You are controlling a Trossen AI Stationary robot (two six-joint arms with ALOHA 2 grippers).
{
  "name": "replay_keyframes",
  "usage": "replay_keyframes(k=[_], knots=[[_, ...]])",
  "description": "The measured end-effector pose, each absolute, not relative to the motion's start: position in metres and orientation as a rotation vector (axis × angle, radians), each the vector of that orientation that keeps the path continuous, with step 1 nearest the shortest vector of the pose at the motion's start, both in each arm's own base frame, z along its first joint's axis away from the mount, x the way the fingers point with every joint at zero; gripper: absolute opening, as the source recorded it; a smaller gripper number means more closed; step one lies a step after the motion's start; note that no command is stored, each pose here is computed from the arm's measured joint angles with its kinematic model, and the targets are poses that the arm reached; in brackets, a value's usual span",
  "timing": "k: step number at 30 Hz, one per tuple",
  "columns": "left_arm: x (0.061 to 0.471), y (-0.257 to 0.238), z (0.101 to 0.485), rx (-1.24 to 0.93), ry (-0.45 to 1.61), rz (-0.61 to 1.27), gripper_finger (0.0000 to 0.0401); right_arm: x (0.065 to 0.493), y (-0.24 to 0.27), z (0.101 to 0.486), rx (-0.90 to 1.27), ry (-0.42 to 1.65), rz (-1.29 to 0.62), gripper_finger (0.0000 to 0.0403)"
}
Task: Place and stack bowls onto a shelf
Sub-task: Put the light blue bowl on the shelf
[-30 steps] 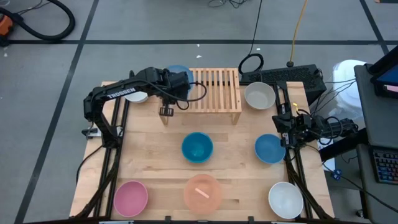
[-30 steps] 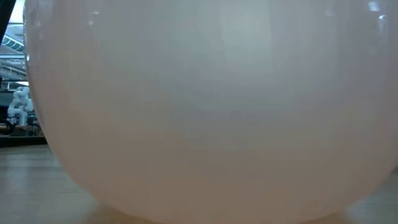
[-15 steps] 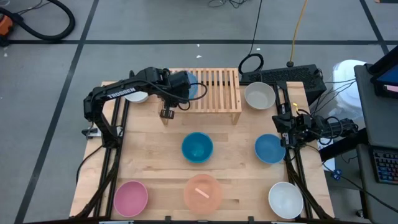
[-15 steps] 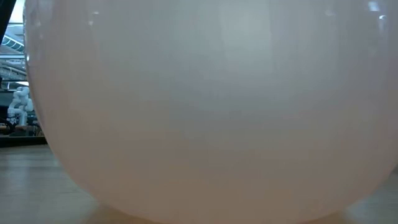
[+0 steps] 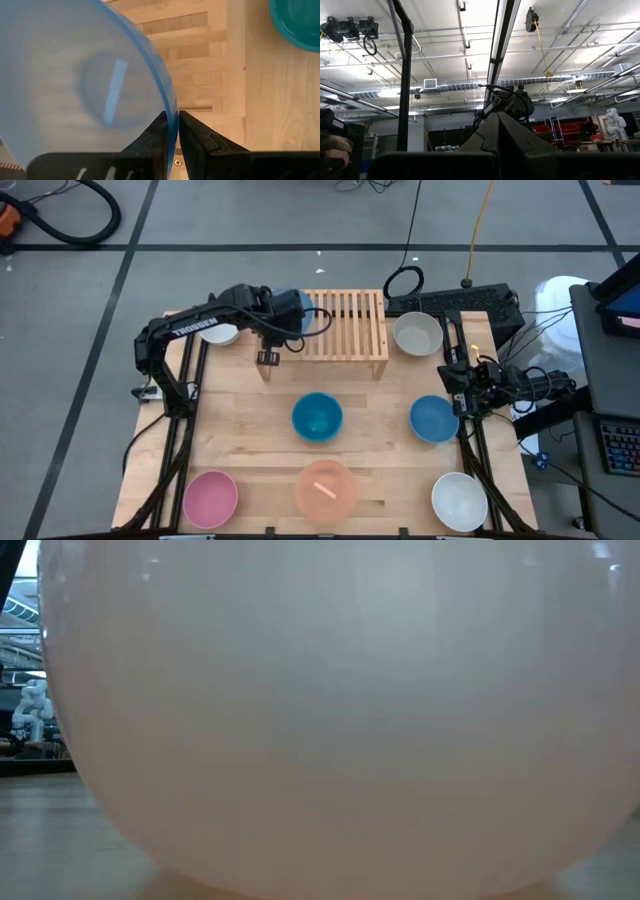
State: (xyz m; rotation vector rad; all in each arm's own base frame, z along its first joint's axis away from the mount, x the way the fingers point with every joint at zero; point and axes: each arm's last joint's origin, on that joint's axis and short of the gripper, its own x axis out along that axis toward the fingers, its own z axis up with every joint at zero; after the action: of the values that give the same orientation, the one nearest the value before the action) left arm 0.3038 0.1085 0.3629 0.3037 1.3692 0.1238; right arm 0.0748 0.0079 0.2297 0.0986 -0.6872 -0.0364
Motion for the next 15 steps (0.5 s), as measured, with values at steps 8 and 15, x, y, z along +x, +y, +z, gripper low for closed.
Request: replay_keyframes(k=[8, 15], knots=[[0.3041, 0.1088, 0.3630, 0.307, 1.366, 0.128, 0.0042, 0.0748, 0.0079, 0.2296, 0.100, -0.687, -0.036, 0.0000], [0.3066, 0.1080, 0.3636, 0.287, 1.340, 0.154, 0.0042, 0.0748, 0.0079, 0.2296, 0.100, -0.686, -0.036, 0.0000]])
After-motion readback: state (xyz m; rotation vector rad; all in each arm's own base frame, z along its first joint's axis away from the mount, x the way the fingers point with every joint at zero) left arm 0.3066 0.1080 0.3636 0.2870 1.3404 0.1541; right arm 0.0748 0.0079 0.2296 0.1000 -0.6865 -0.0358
